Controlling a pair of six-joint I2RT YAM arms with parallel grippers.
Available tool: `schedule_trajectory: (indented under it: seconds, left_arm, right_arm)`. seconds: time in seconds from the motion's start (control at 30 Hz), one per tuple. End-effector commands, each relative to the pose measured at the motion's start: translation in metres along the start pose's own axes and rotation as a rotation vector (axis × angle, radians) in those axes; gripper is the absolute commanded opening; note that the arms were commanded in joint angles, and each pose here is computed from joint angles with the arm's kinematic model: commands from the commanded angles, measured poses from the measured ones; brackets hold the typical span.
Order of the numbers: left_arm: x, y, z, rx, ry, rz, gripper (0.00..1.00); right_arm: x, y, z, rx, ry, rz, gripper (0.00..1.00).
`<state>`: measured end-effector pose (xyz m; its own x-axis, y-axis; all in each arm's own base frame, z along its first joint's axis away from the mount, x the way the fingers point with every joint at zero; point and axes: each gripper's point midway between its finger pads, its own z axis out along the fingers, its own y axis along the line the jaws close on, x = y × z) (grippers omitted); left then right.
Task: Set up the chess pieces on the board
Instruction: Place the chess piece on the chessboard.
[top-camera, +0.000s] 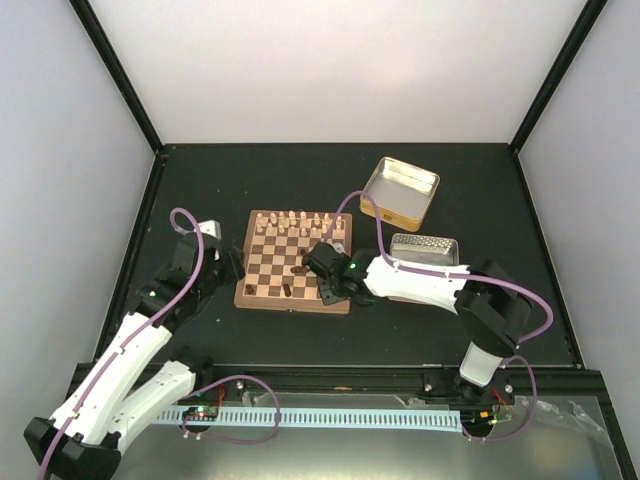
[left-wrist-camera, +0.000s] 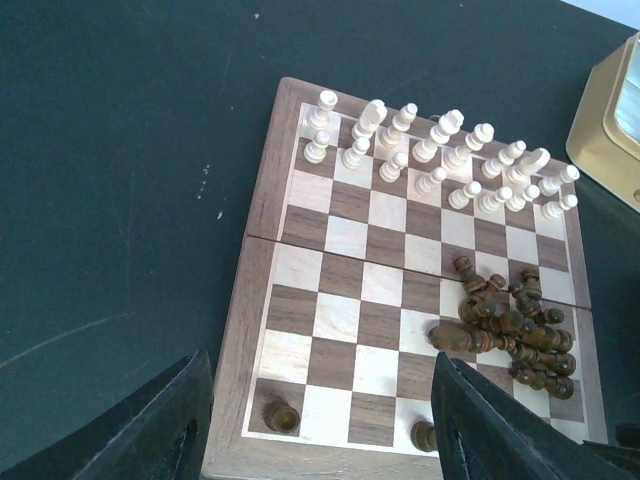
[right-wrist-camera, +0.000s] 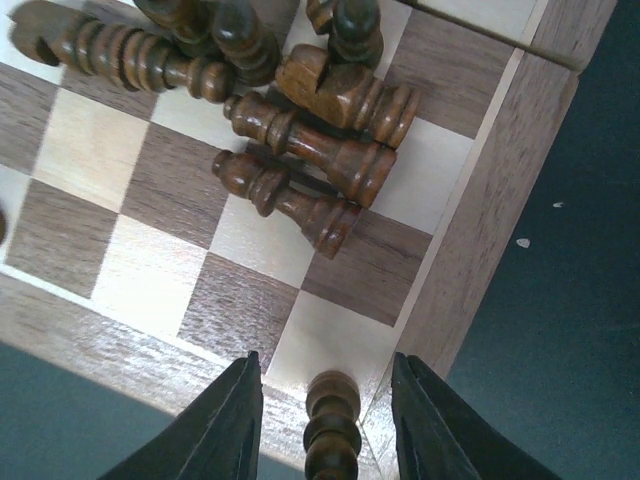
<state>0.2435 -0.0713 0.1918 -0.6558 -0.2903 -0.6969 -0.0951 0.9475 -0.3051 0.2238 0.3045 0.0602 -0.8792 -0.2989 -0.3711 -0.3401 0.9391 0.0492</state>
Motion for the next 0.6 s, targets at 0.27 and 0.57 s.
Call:
schedule_trajectory:
  seconds: [0.27, 0.57]
  left_arm:
    - [-0.003, -0.006, 0.0, 0.031, 0.0, 0.004, 0.62]
    - [0.0, -0.005, 0.002, 0.026, 0.012, 0.007, 0.62]
  right_arm:
    - [0.009, -0.002, -0.017, -0.036, 0.005, 0.041, 0.39]
    - [0.012, -0.001, -0.007, -0.025, 0.024, 0.022, 0.22]
